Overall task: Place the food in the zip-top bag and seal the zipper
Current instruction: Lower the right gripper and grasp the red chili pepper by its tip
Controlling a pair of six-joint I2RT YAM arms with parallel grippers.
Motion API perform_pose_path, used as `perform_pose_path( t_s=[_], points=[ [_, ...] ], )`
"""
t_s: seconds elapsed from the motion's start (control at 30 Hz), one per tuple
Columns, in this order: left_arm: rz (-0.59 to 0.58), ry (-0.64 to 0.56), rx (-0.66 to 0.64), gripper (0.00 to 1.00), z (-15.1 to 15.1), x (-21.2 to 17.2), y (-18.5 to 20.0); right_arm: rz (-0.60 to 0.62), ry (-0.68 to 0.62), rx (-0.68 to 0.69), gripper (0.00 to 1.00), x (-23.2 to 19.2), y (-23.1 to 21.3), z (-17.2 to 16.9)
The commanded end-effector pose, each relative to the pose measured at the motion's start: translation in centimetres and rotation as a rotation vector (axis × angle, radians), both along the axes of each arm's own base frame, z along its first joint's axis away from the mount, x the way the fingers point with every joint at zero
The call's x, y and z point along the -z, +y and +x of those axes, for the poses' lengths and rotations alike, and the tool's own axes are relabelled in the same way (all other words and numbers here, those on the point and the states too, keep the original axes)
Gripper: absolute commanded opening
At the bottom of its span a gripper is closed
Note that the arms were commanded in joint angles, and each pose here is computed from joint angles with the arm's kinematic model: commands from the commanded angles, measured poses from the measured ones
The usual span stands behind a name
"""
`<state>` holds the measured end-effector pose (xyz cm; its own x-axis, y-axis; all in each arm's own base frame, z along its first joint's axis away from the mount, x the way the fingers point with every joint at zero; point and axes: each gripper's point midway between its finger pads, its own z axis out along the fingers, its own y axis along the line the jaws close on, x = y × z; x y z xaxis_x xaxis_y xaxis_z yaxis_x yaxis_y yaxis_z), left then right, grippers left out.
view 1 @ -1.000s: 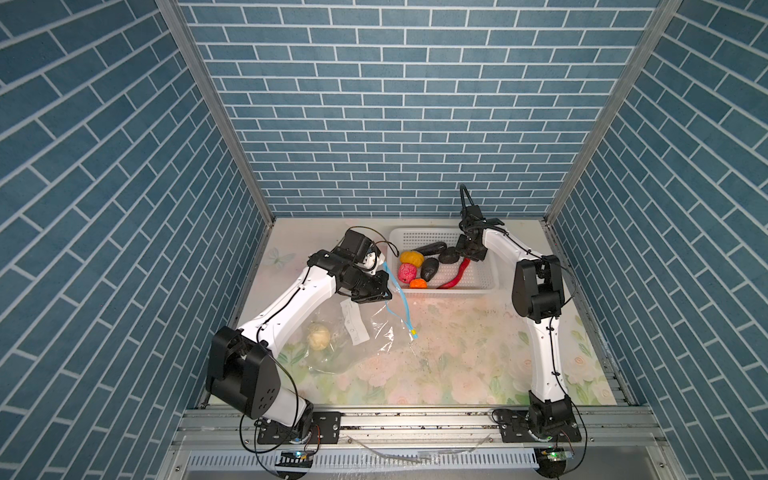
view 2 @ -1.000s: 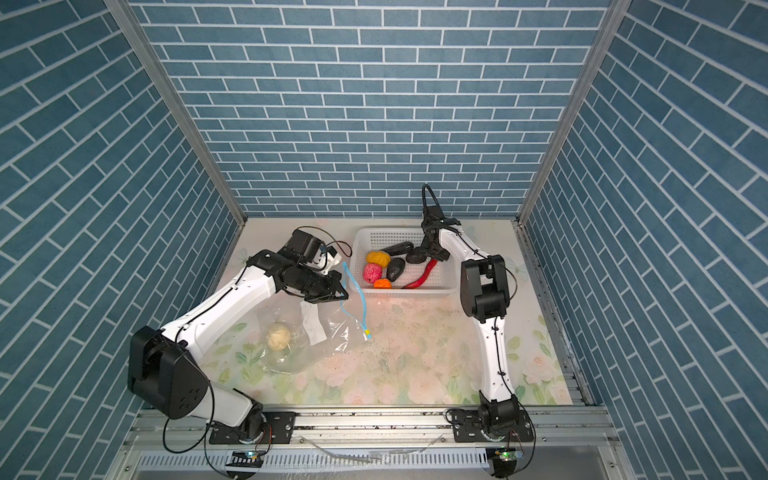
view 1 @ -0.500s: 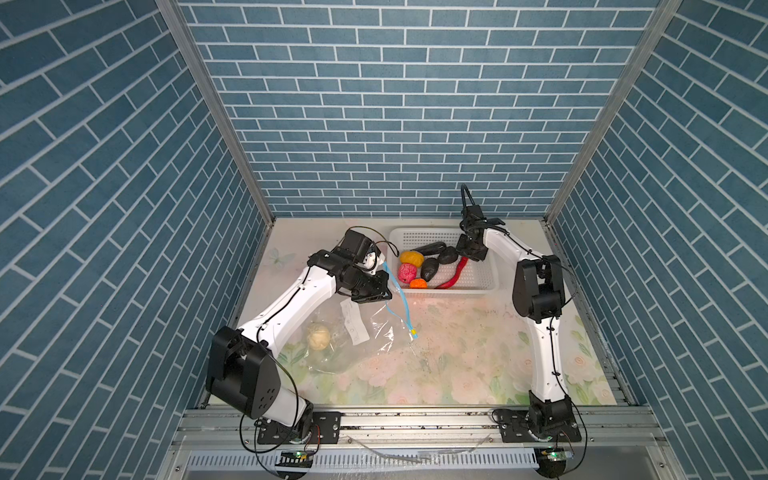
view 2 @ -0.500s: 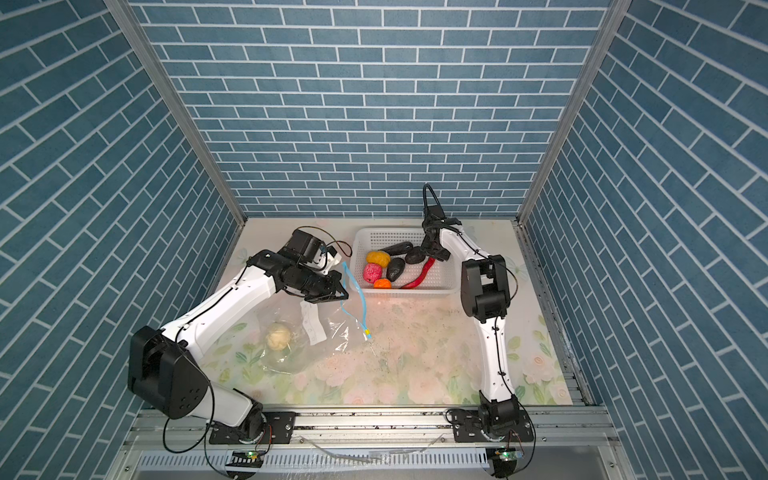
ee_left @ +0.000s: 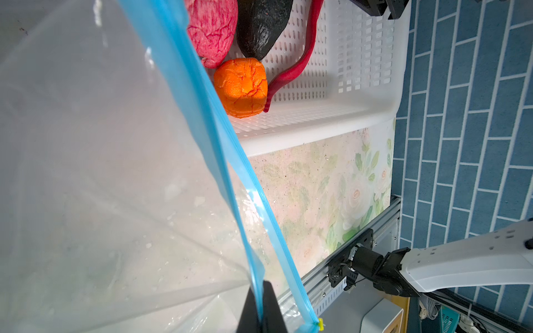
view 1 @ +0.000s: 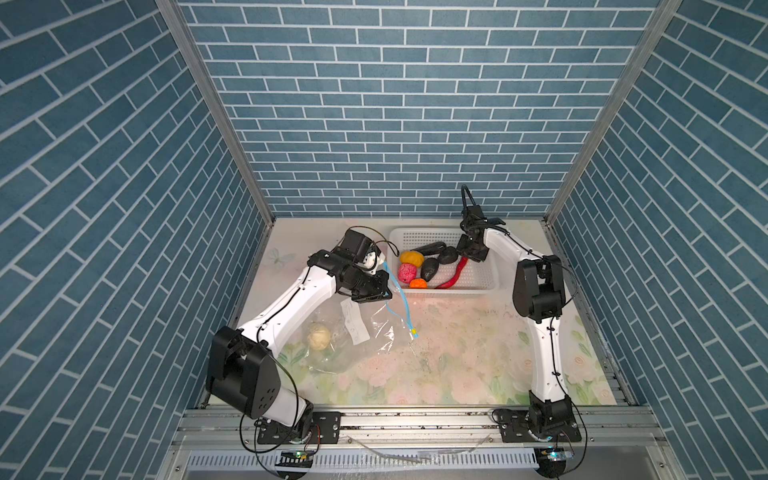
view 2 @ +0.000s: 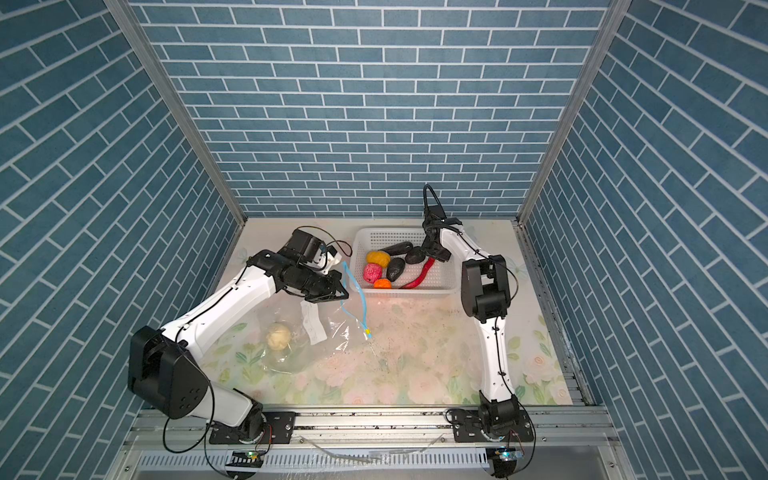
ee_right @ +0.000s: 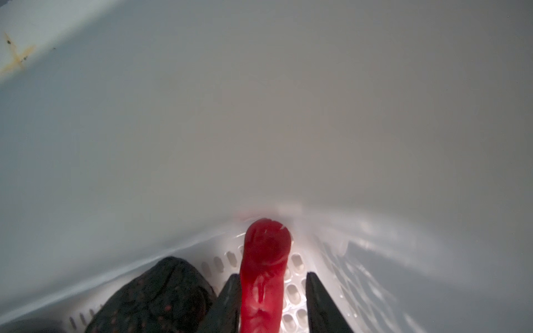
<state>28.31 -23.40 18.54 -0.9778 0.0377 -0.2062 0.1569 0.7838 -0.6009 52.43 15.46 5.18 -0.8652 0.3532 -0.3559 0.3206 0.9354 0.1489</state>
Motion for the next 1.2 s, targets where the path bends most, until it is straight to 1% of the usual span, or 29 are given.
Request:
perform_pose_path(
  t_s=[0.0, 0.23, 0.4, 0.6, 0.7, 0.83, 1.0, 1.17],
  points=[
    [0.004, -0.006, 0.011, 0.0, -0.3, 0.2, 0.0, 0.03, 0.138, 0.032, 0.37, 2.8, 0.8, -3.1],
    [0.005, -0.007, 0.013, 0.0, -0.3, 0.3, 0.0, 0.051, 0.147, 0.029, 0.33, 2.4, 1.2, -4.0],
    [0.003, -0.013, 0.015, 0.0, -0.4, 0.1, 0.0, 0.054, 0.15, 0.039, 0.33, 1.8, 1.4, -4.9],
    [-0.005, -0.018, 0.02, 0.0, -0.4, 0.2, -0.1, 0.043, 0.115, 0.054, 0.35, 0.2, 0.7, -6.0],
    [-0.009, -0.018, 0.021, 0.0, -0.5, 0.3, -0.1, 0.032, 0.127, 0.058, 0.36, 1.0, 0.5, -6.4],
    [-0.009, -0.026, 0.021, 0.0, -0.7, 0.1, 0.0, 0.049, 0.133, 0.06, 0.37, 1.3, 0.7, -6.5],
    [-0.003, -0.03, 0.023, 0.0, -0.8, 0.0, 0.2, 0.097, 0.146, 0.064, 0.33, 2.1, 1.5, -6.6],
    [-0.006, -0.032, 0.022, 0.0, -0.7, -0.2, 0.1, 0.129, 0.143, 0.067, 0.27, 2.3, 1.6, -6.6]
  ],
)
